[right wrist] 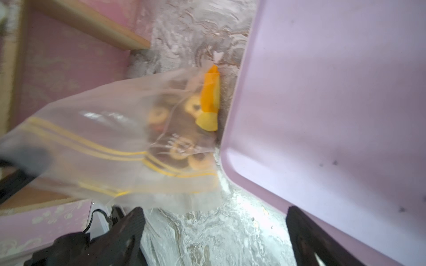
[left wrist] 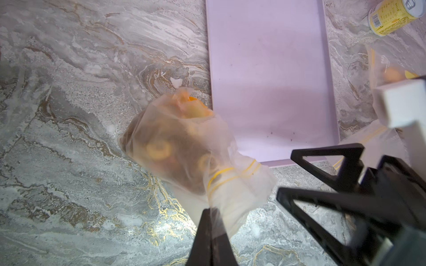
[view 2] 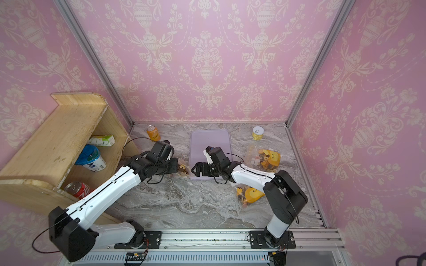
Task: Pour cookies out of the ziploc bag
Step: Open the ziploc bag at the center of the board.
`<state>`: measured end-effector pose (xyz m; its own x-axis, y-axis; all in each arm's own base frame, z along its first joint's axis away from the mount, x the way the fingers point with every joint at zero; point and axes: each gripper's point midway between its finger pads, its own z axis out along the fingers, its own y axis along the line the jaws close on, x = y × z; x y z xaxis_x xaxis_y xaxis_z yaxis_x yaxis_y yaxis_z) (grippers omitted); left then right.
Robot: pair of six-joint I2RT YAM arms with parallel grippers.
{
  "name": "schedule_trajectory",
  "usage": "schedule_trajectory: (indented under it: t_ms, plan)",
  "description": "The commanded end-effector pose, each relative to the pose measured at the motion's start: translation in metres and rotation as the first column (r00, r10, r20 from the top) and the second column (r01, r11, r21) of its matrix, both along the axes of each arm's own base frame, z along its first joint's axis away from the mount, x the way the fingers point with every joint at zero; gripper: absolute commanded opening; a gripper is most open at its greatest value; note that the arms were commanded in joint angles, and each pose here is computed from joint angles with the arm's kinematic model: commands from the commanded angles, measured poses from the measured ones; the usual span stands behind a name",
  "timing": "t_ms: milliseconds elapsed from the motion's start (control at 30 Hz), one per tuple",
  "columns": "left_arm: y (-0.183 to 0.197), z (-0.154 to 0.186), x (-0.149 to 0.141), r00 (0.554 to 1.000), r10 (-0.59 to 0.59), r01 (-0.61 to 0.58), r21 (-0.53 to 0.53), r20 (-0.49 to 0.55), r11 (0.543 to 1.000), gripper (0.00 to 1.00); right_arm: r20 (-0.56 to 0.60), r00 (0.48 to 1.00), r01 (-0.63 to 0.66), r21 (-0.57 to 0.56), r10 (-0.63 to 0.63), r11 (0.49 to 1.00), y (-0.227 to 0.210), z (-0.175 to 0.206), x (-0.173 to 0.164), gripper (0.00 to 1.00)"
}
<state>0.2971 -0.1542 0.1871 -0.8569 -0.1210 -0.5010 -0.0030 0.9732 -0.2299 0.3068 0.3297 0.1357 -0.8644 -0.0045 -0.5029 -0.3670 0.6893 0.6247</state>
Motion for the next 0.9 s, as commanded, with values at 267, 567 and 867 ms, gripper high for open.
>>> schedule_trajectory:
  t_ms: [267, 567, 867]
  plan:
    - [-0.022, 0.019, 0.025, 0.991, -0.129, 0.130, 0.024, -0.039, 0.991, 0.00, 0.292, 0.923, -0.245, -0.050, 0.249, 0.968, 0.002, 0.066, -0.035, 0.96]
    - [-0.027, 0.016, 0.021, 0.988, -0.145, 0.145, -0.016, -0.050, 0.989, 0.00, 0.354, 0.879, -0.309, -0.086, 0.319, 0.947, 0.032, 0.079, -0.019, 0.88]
    - [-0.025, 0.008, 0.013, 0.990, -0.129, 0.126, -0.044, -0.056, 0.991, 0.00, 0.345, 0.867, -0.348, -0.094, 0.359, 0.933, 0.053, 0.067, -0.008, 0.79]
